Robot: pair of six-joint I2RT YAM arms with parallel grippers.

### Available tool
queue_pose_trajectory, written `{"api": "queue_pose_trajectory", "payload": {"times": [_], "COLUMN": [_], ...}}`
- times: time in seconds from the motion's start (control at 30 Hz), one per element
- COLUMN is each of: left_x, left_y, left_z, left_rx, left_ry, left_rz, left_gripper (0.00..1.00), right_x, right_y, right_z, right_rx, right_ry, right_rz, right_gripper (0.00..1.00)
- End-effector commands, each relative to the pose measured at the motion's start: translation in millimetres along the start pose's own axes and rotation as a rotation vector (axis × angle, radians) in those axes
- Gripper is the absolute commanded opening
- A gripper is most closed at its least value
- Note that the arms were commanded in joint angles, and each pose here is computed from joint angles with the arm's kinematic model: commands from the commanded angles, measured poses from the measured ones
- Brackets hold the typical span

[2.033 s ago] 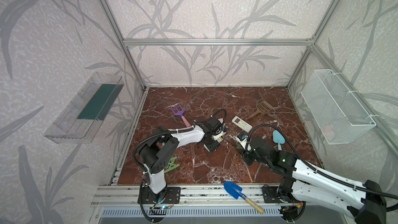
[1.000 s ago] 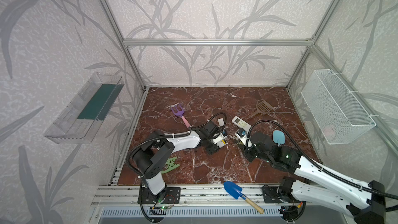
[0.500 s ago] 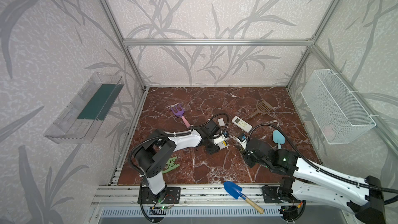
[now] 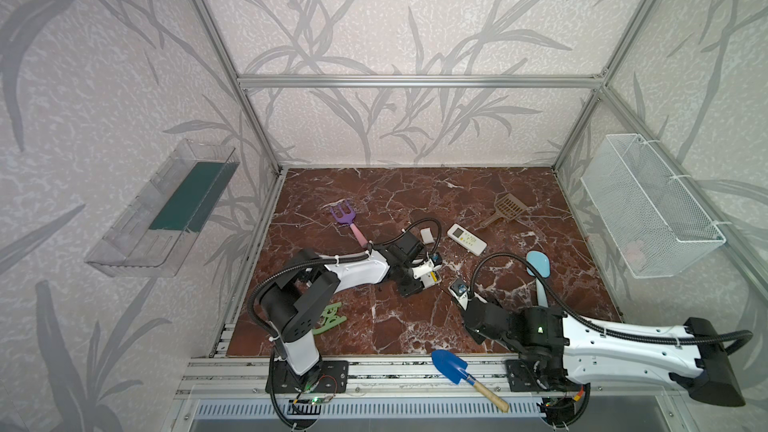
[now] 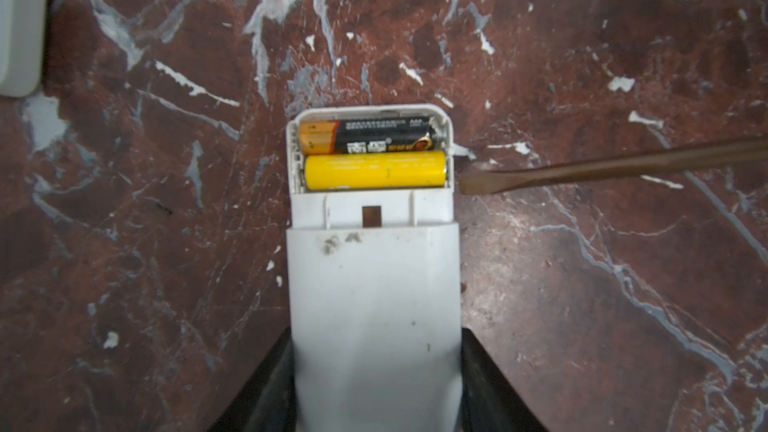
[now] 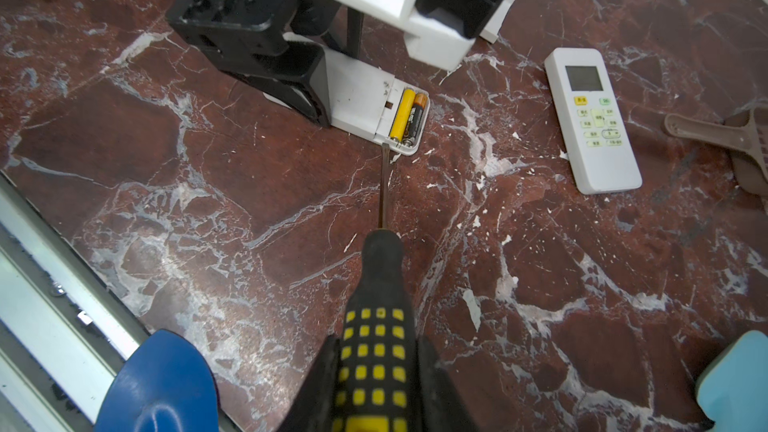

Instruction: Unload the batteries from the remote control

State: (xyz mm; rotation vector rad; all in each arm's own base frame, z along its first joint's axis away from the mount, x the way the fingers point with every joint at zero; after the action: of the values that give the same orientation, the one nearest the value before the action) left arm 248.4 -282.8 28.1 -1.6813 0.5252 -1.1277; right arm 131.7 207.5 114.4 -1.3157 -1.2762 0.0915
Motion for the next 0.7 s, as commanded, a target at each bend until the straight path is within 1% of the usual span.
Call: {"api": "queue_pose_trajectory", "payload": {"times": [0.0, 0.07, 0.4, 0.67], "left_x": [-8.0, -7.2, -7.3, -7.7], "left_y": [8.3, 8.5, 9.6, 10.2], "left_z": [-6.6, -6.2, -5.7, -5.3], "left_rx": [-0.032, -0.032, -0.028, -0.025], "left_ry": [0.012, 0.012, 0.009, 0.009], "left_rz": [0.019, 0.018, 0.014, 0.017], "left_gripper": [0.48, 0.47, 0.39, 0.37], "right_x": [5.7, 3.8, 6.9, 5.1], "right_y": [0.7, 1.1, -6.4, -5.4], "right_z": [-8.2, -8.6, -12.6, -7.1], "right_rx": [-0.095, -0.101, -0.082, -0.045], "right_ry": [0.032, 0.029, 0.051, 0.038], "right_rz": [-0.048, -0.041, -0.120, -0.125], "right_gripper": [0.00, 0.00, 0.00, 0.00]}}
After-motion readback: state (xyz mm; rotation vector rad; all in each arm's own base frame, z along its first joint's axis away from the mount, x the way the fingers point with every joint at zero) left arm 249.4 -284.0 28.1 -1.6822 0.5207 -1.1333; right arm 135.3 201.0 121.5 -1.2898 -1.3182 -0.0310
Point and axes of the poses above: each gripper's point midway between its finger pads, its own y axis out along the fingers, its own z axis along the line the jaws close on, x = y × z, the point moved 1 cm from there along -y, back along the fingers, and after that the axes turned 9 degrees about -y, right-handed, at the moved point
